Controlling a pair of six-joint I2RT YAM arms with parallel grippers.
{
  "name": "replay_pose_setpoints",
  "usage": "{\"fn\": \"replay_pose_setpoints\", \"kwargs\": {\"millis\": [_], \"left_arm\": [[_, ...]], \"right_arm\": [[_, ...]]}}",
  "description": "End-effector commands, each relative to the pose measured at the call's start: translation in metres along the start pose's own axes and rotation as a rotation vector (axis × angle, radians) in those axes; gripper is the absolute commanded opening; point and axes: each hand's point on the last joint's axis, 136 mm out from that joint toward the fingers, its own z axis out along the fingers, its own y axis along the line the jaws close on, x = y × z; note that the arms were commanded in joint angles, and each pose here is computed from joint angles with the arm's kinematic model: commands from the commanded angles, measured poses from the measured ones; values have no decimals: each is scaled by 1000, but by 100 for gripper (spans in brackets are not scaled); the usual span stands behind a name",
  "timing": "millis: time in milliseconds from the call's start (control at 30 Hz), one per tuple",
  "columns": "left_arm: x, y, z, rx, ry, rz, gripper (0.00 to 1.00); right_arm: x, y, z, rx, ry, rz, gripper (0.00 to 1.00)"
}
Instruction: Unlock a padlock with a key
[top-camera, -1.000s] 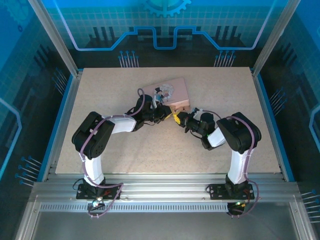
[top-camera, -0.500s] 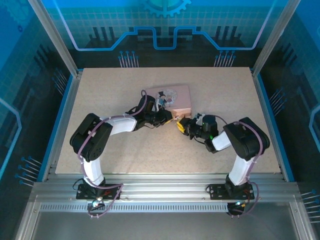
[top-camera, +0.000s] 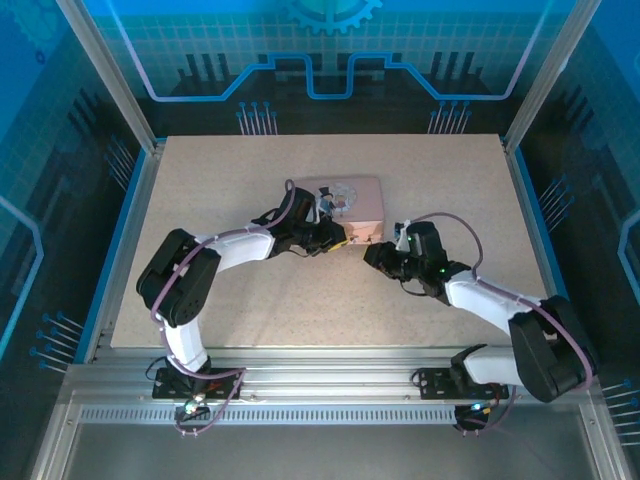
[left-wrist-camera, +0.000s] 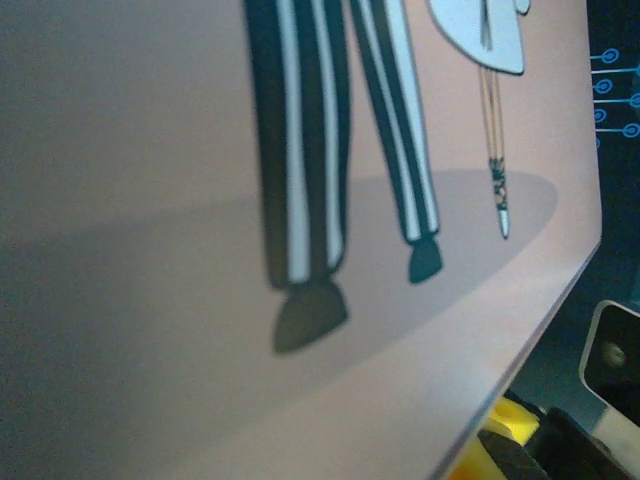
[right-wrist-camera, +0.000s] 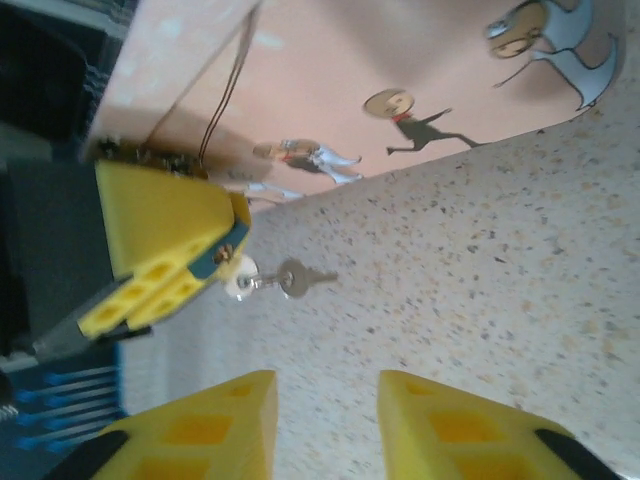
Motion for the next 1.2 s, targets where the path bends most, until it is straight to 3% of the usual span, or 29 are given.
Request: {"fn": "replay_pose_setpoints", "kwargs": {"millis": [0, 100, 300, 600, 1167], "left_arm": [[6, -24, -9, 40, 40, -3, 11], [7, -26, -9, 40, 54, -5, 11], [8, -30, -11, 36, 72, 1, 11], [8, -35, -12, 55, 82, -4, 11], [7, -37, -17, 65, 91, 1, 10]], "right_arm": [[10, -9, -5, 113, 54, -236, 41], [5, 3, -2, 102, 50, -346, 47], [-2, 24, 8, 72, 69, -498, 48], [-13, 35, 22, 68, 77, -570, 53], [-29, 45, 45, 155, 70, -671, 46]]}}
